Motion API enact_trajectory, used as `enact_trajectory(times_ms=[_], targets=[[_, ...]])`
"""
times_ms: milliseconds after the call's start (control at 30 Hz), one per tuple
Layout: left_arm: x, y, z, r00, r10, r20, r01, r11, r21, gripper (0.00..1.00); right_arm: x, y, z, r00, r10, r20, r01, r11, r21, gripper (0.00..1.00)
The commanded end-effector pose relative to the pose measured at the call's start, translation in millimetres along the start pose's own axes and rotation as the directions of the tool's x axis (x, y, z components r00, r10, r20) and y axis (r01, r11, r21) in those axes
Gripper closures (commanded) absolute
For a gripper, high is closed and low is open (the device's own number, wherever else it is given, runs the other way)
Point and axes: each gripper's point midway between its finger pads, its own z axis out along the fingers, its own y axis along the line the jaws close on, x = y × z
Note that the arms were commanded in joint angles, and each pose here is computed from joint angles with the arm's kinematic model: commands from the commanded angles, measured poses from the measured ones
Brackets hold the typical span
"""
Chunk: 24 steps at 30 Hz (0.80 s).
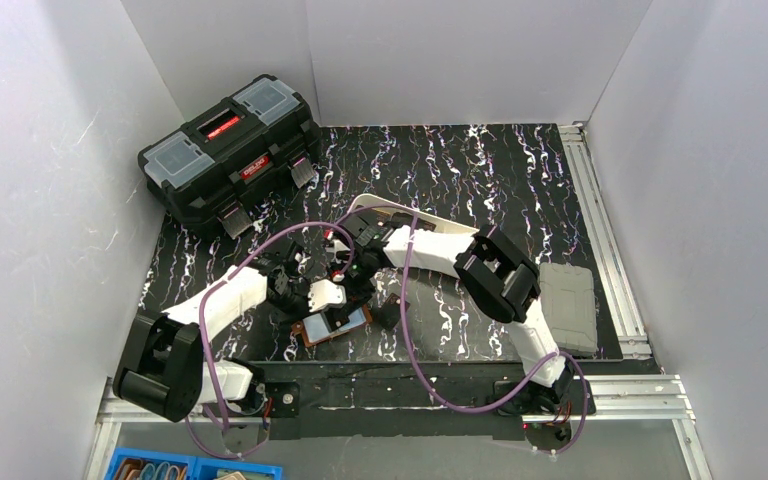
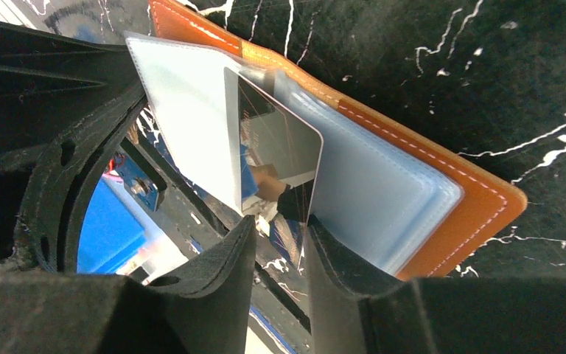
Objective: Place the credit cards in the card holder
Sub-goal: Insert the credit card into the card holder.
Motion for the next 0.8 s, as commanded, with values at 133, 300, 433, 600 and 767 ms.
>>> enact_trajectory(times_ms=[133, 300, 433, 600, 767], targets=[[-6, -16, 11, 0.999, -0.025, 0.036, 0.022, 0.997, 0.071, 0.94, 15, -29, 1, 0.999, -0.039, 0.025, 0.035, 0.987, 0.159, 0.57], [-16, -17, 8, 0.994, -0.082, 0.072, 0.077, 0.994, 0.074, 0.95, 13, -29, -5, 0.997, -0.055, 0.055, 0.045, 0.985, 0.166, 0.54], [-27, -15, -1, 0.988, -0.112, 0.102, 0.105, 0.992, 0.076, 0.96, 6, -24, -9, 0.995, -0.076, 0.067, 0.063, 0.983, 0.17, 0.54], [-28, -16, 0, 0.988, -0.111, 0.107, 0.102, 0.991, 0.083, 0.96, 5, -17, -5, 0.993, -0.105, 0.054, 0.094, 0.982, 0.166, 0.54], [-29, -17, 2, 0.988, -0.108, 0.112, 0.099, 0.992, 0.083, 0.96, 8, -5, -5, 0.985, -0.166, 0.052, 0.155, 0.975, 0.161, 0.54]])
